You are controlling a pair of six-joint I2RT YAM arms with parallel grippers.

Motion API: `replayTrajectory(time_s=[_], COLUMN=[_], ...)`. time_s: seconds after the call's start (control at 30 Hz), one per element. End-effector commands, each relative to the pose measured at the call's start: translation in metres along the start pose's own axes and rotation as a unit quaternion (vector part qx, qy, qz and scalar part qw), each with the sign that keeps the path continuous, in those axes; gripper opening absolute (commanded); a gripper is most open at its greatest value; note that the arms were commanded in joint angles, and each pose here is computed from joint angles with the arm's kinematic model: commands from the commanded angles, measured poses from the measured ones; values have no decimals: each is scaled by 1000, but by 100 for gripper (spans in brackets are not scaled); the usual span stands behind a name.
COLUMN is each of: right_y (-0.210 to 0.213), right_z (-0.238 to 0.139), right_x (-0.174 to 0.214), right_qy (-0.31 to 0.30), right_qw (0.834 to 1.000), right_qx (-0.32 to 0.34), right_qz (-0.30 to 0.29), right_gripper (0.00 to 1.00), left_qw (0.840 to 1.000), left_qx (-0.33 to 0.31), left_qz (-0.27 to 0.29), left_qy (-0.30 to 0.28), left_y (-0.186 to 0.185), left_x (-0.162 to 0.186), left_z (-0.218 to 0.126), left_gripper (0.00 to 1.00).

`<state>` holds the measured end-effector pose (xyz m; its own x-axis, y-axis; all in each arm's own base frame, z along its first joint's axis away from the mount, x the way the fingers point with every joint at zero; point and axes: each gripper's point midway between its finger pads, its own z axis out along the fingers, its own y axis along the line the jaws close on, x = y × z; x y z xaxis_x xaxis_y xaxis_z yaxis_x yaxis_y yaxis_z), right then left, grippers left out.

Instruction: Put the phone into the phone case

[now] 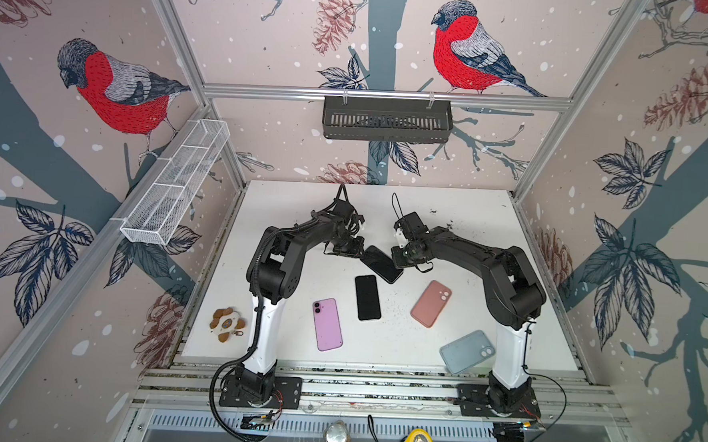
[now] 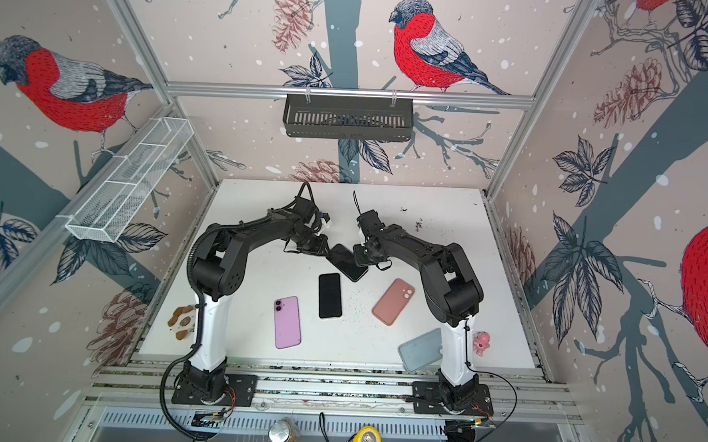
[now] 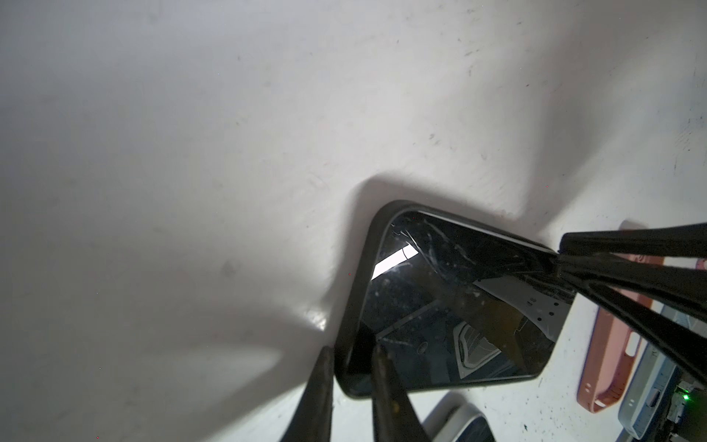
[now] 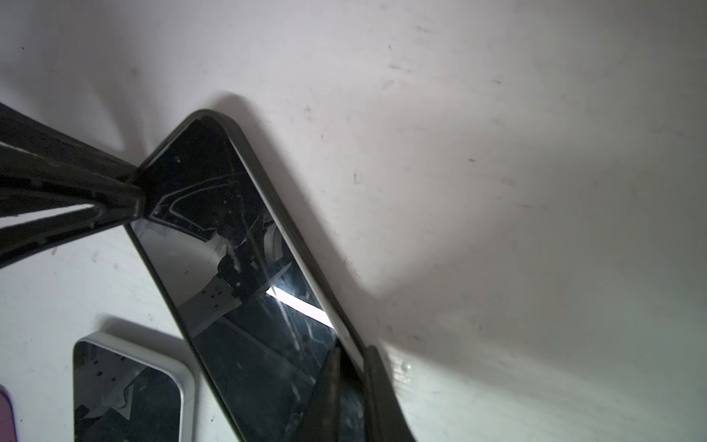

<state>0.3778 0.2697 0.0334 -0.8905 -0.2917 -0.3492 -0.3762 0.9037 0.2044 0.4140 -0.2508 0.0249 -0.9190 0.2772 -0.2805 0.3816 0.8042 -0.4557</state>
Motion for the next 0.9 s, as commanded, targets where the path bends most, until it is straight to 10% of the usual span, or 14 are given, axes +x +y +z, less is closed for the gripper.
replayTrajectory(time_s=[0.0,0.87], right_y=[-11,-13], right_z=[-2,-3], right_x=[30,42], right_qy=[58,104], right_qw=[998,994], right_qx=[34,20], right_qz=[-10,-22], right_gripper=[16,16], left_qw=[999,999], left_qx=[-20,-23], left_qz=[-8,-6], left_qy=[47,46], left_y=[7,8], left_x=[24,24], left_z=[6,5], left_gripper=[19,19])
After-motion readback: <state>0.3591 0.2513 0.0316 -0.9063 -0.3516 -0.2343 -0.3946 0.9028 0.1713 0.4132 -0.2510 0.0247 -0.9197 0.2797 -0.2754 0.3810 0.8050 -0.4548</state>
